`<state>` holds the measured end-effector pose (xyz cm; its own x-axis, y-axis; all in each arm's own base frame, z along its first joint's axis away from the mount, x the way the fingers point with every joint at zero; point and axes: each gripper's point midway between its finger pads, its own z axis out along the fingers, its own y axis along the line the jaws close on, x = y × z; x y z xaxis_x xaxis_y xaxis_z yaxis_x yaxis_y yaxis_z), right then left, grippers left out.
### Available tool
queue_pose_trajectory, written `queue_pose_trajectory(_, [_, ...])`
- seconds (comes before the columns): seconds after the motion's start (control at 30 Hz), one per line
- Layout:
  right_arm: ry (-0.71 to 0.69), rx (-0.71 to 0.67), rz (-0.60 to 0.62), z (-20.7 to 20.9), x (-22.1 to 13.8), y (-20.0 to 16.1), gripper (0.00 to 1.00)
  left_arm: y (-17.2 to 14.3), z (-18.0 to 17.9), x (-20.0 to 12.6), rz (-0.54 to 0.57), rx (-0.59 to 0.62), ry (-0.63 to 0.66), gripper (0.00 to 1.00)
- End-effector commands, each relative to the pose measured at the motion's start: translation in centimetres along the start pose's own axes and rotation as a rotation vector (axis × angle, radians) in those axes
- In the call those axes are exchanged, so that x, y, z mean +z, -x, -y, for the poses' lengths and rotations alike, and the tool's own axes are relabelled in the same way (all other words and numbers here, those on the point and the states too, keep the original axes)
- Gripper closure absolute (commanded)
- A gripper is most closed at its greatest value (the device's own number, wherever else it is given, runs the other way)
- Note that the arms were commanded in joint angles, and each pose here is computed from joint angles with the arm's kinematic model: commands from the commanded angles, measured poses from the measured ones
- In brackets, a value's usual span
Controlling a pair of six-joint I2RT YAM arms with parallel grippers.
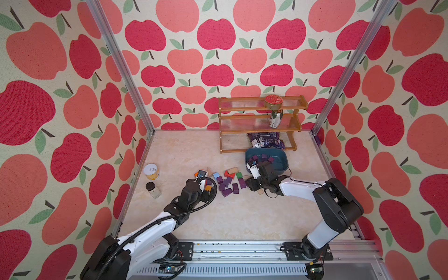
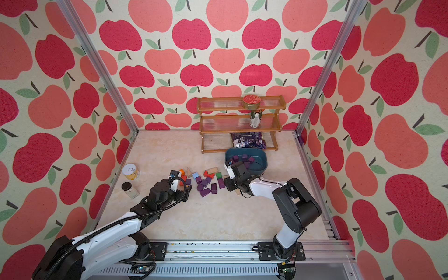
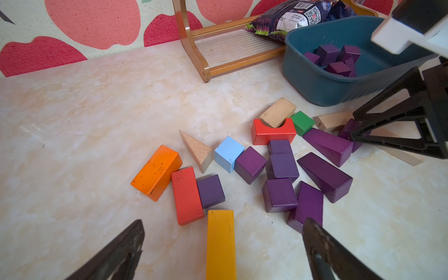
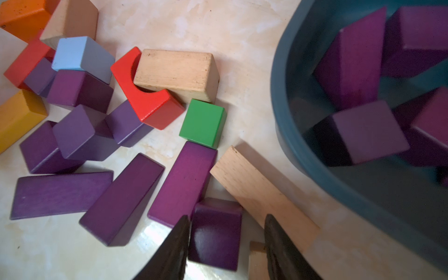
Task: Pick purple bricks into the storage bin
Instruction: Pick up the building block from the center of the board.
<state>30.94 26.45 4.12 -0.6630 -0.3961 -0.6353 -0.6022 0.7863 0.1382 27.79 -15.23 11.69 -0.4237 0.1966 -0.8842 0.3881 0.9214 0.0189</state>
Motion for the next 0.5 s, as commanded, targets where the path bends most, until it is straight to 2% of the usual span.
queue_pose_trajectory(0.0, [-0.014, 0.008, -0.027, -0.03, 0.36, -0.08, 0.5, 0.65, -0.22, -0.05, 0.009, 0.008, 0.009, 0.01])
queue_pose_trajectory(0.47, [-0.045, 0.0, -0.042, 0.38, 0.47, -0.14, 0.52, 0.61, -0.26, -0.08, 0.007, 0.006, 0.011, 0.01])
